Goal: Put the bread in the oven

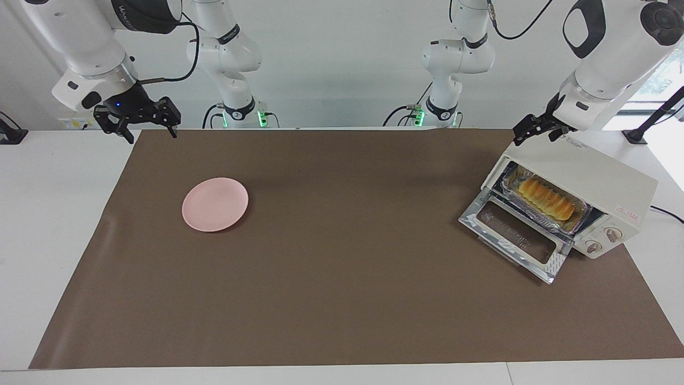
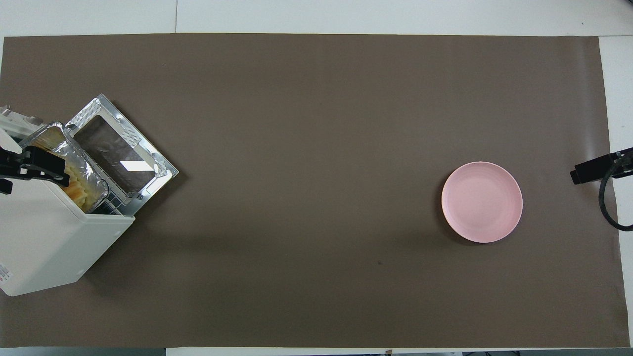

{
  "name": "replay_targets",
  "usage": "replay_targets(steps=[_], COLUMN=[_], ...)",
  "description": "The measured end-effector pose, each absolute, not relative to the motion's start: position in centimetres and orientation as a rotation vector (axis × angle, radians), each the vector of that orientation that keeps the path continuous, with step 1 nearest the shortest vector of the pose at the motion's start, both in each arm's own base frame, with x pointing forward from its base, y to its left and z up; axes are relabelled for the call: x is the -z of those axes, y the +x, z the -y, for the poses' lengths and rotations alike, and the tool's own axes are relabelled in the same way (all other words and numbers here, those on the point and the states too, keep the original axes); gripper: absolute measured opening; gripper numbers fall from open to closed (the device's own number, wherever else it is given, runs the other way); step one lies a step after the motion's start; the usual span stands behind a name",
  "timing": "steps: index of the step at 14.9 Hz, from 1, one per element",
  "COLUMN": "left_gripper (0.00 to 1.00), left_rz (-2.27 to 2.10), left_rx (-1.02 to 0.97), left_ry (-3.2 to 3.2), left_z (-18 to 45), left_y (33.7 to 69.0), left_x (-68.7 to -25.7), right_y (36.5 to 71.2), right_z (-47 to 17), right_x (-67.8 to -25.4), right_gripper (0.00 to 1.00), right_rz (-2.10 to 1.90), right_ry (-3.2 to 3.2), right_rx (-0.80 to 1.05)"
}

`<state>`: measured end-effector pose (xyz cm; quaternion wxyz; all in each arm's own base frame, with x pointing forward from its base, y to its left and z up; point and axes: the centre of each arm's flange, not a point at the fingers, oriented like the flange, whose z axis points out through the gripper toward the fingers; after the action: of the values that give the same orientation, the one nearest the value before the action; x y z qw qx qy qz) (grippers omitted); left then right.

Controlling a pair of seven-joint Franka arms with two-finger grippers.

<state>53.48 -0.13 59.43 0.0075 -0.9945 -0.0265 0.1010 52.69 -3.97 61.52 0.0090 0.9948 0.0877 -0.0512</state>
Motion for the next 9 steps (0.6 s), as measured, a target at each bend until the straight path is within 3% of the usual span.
replay_targets(steps=[9], left_gripper=[1.00], left_rz=[-0.073], left_rx=[-0.320], left_ry=[-3.110], left_z=[0.9], left_y=[53.5], left_x=[-59.2], right_y=[52.7], right_z=[4.0], right_x=[-61.5], right_gripper=[1.00], right_rz=[-0.274], right_ry=[3.107], right_rx=[0.160])
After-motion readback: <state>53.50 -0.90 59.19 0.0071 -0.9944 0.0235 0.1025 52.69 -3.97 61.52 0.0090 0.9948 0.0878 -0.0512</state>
